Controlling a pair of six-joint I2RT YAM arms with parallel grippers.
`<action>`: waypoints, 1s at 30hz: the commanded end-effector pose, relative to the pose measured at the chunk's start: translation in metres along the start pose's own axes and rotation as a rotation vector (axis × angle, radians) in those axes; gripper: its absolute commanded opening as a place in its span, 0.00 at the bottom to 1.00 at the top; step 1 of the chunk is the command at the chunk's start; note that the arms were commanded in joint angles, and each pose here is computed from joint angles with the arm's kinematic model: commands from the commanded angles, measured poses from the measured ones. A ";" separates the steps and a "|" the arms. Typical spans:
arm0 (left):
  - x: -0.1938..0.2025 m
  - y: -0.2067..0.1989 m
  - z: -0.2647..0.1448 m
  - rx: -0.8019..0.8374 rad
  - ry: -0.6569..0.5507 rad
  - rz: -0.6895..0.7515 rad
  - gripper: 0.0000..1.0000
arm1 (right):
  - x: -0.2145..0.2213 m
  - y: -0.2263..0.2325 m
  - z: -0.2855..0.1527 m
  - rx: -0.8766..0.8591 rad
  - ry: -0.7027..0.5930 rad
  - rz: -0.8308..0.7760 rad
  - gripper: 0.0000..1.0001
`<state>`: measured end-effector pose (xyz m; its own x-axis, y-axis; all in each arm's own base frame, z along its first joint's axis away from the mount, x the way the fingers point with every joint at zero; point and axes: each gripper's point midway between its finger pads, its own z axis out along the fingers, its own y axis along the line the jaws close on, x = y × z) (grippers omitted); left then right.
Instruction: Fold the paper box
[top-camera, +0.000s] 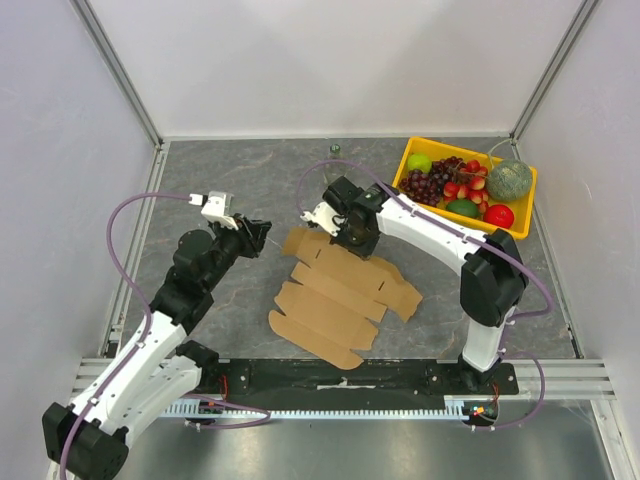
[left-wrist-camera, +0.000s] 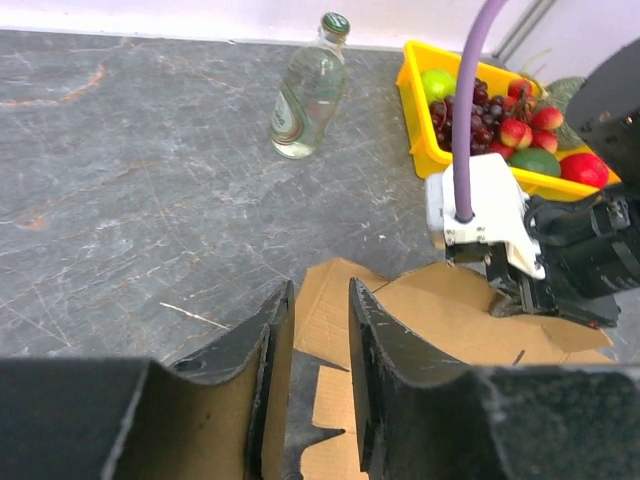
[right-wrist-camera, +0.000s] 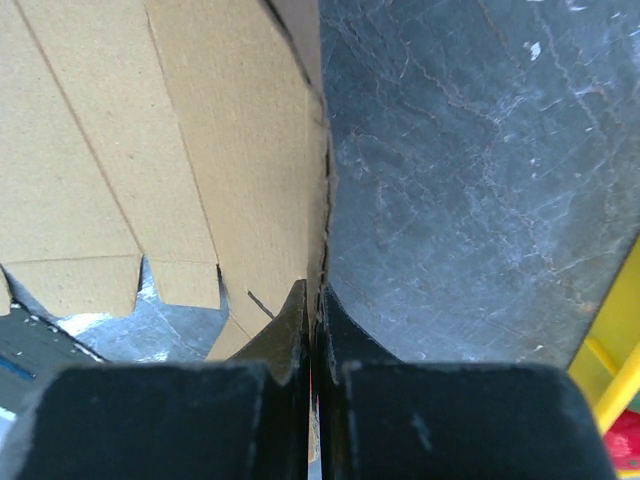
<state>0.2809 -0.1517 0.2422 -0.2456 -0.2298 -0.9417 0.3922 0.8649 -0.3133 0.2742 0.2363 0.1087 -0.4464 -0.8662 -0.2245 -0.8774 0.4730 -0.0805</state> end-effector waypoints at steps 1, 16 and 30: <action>-0.012 0.015 -0.006 -0.094 -0.052 -0.014 0.37 | -0.021 -0.014 -0.022 0.130 -0.088 -0.060 0.00; -0.027 0.042 0.011 -0.216 -0.062 -0.057 0.41 | -0.058 -0.004 -0.060 0.417 -0.275 -0.237 0.00; -0.025 0.043 0.035 -0.123 -0.023 -0.127 0.39 | -0.032 -0.010 -0.060 0.548 -0.168 -0.294 0.00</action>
<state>0.3277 -0.1021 0.2302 -0.2633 -0.3022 -0.9162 0.1493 0.9255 -0.3481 0.2878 0.2533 0.1526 -0.1670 -0.9502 -0.2631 -0.7607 0.2939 -0.5787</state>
